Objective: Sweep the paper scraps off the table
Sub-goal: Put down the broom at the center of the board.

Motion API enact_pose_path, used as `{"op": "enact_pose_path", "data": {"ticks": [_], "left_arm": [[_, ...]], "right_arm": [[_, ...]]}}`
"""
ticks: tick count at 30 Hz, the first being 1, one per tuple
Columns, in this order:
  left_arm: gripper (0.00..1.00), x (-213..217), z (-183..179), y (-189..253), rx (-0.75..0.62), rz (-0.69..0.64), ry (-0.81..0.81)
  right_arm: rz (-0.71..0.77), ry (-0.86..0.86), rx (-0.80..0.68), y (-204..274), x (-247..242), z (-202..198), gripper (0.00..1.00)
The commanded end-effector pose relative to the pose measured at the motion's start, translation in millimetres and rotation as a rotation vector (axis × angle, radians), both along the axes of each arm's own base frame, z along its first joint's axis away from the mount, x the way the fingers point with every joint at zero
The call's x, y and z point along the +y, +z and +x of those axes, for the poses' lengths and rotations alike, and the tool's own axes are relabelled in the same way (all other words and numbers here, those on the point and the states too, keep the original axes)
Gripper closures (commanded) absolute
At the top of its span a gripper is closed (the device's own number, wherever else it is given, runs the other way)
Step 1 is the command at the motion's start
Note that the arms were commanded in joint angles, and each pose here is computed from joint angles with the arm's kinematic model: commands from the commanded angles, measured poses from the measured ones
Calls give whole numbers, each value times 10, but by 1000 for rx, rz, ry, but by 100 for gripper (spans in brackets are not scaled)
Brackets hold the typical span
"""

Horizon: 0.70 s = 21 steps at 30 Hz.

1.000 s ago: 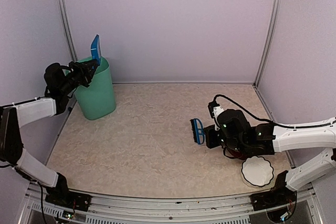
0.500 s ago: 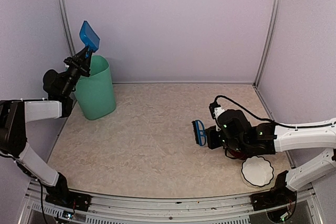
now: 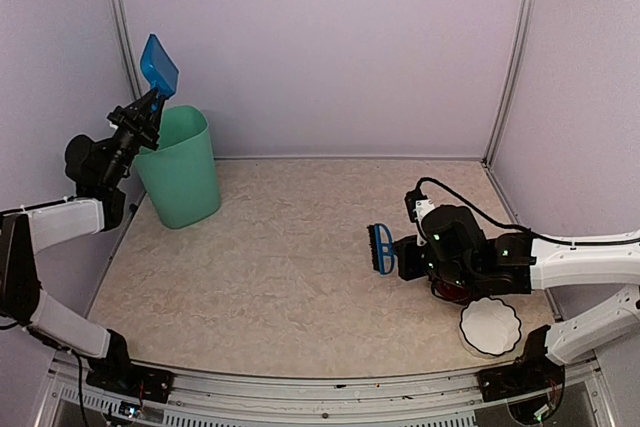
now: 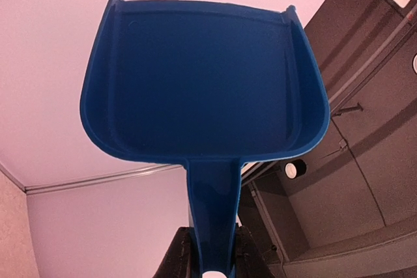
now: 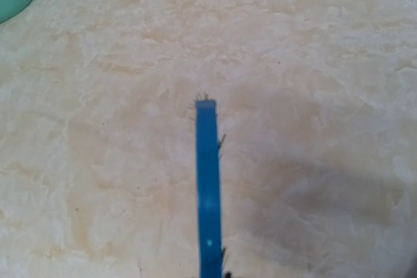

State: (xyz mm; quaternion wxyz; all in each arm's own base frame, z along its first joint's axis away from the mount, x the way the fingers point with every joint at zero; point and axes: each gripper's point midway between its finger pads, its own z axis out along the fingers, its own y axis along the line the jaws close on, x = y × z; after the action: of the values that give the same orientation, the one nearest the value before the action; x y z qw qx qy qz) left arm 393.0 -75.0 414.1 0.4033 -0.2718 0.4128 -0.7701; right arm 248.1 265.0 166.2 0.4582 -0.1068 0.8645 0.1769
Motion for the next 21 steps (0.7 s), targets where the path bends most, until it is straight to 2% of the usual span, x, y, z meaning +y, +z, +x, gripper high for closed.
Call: {"op": "enact_pose_path", "data": {"ticks": [1, 5, 8, 12, 15, 21], "left_arm": [[100, -238, -24, 38, -42, 163, -88], [100, -375, -130, -18, -48, 266, -111], [100, -435, -236, -27, -40, 394, -93], [100, -460, -376, -57, -7, 606, -18], [100, -342, -468, -189, 66, 784, 88], [100, -325, -807, -337, 105, 964, 154]], "right_arm": [[15, -14, -12, 58, -31, 22, 100], [26, -3, -34, 142, -15, 28, 100], [13, 2, -55, 199, -17, 46, 100], [7, -4, -85, 293, -28, 73, 100], [15, -1, -110, 347, -30, 84, 100], [123, 79, -186, 582, 70, 24, 100]]}}
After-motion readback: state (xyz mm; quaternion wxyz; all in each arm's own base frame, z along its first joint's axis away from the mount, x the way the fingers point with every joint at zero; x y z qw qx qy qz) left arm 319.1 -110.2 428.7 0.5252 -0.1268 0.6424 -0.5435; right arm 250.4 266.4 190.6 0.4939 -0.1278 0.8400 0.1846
